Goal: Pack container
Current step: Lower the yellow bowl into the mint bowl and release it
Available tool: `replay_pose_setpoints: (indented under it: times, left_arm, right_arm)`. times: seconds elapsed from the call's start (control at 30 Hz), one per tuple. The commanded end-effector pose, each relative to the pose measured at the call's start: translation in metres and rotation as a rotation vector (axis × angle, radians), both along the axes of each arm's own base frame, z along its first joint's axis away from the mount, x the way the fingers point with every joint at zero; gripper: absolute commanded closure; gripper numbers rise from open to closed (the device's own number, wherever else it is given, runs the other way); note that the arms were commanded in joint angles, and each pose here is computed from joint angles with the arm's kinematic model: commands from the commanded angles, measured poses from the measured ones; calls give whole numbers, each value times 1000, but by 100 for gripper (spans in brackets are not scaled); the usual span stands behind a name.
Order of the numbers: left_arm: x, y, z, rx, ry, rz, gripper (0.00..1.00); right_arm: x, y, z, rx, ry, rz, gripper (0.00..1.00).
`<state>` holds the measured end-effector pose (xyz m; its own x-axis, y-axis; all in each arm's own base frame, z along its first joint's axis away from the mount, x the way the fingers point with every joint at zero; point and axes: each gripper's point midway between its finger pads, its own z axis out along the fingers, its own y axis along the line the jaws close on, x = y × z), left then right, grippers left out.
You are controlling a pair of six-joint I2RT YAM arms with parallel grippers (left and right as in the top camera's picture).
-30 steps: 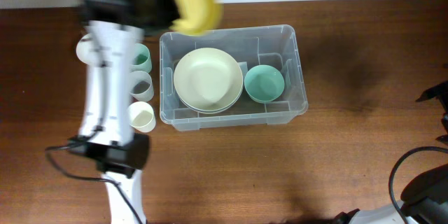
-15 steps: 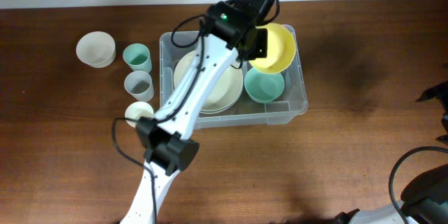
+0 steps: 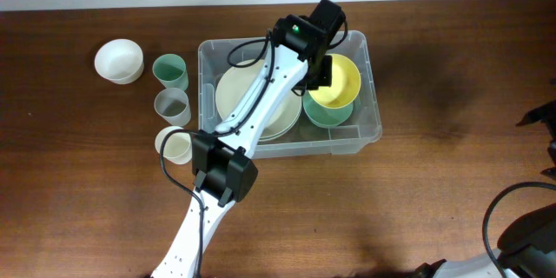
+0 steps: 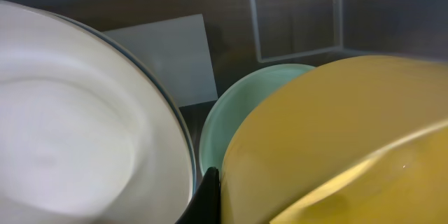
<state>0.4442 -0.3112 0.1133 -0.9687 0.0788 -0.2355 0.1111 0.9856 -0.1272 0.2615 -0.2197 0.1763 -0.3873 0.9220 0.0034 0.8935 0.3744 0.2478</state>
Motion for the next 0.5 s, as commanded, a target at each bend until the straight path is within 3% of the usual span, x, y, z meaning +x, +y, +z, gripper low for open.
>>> replay_pose_setpoints:
  times: [0.0,0.37,0.43,0.47]
  left_arm:
    - [-3,-6,-16,3,31,-31,99]
    - [-11,-14,-37,-20,100,-45,99]
    - [-11,-13,-37,-20,101,-45,98]
    - [-11,-13,-37,-20,101,-45,92]
  right_arm:
    - [-2,0,-1,1,6,-10,1]
    - [-2,0,-1,1,6,-10,1]
    - [-2,0,-1,1,6,-10,1]
    - [-2,0,-1,1,6,-10,1]
